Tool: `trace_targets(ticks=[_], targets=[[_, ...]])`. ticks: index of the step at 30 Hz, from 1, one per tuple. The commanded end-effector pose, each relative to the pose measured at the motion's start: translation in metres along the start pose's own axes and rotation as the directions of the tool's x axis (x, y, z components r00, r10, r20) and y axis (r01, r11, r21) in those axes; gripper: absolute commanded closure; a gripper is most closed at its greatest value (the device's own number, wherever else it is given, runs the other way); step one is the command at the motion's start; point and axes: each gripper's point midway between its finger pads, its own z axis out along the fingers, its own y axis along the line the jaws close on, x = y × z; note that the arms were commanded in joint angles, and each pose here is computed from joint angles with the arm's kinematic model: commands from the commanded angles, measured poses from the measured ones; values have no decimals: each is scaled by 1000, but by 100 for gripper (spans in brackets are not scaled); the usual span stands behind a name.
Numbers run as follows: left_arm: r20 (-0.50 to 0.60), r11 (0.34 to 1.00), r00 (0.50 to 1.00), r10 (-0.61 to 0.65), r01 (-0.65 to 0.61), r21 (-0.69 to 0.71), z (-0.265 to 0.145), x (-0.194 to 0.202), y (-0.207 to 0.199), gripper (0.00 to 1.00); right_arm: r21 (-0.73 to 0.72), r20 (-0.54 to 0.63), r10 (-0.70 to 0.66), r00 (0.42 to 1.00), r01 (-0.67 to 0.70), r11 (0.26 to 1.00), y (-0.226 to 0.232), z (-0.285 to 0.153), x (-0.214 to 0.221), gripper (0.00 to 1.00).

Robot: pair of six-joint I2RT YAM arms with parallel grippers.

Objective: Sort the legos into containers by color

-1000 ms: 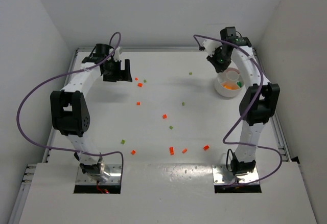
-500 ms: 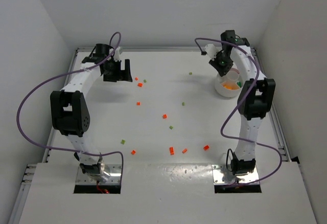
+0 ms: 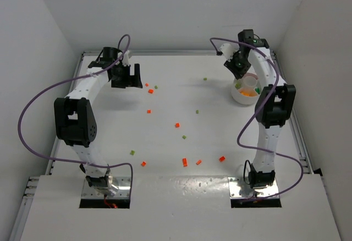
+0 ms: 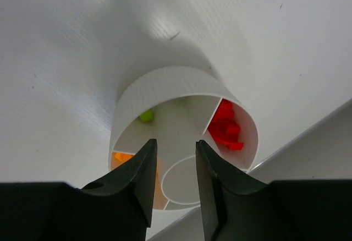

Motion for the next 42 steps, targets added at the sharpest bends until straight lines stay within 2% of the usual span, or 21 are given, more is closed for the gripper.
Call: trace_targets(ticks=[1,4,6,8,16,19,22,27,32,37,42], targets=[[39,1000,999,9,-10,19,-7,-11,-8,0,5,170,-15,985,14,1000,2,-18,-48,66],[41,1000,999,9,-10,19,-6,-13,-7,0,-48,239,-11,971,23,999,21,-9,-87,66],[50,1000,999,12,-13,9,-7,-17,-6,0,-83,239,-25,971,46,995,36,4,-103,66],[50,1000,999,12,-13,9,-9,-18,-7,0,-101,233,-28,972,52,994,42,28,-112,66],[39,1000,999,26,-26,14,-5,-15,-9,0,-60,260,-35,965,52,997,38,76,-131,68],[30,1000,999,23,-23,13,-1,-13,-8,0,-46,270,-6,963,19,999,33,87,-136,57],[22,1000,1000,20,-21,13,2,-11,-7,0,-33,284,41,958,-33,999,29,95,-141,57],[13,1000,1000,18,-18,3,5,-9,-4,0,-54,314,189,931,-181,982,27,108,-151,63],[14,1000,1000,18,-18,-6,5,-9,-3,0,-79,311,304,900,-294,952,29,110,-154,63],[14,1000,1000,18,-18,-6,5,-9,-3,0,-123,279,454,846,-438,891,40,113,-148,47],[5,1000,1000,15,-15,-7,8,-7,-2,0,-132,270,513,815,-497,858,41,115,-148,45]])
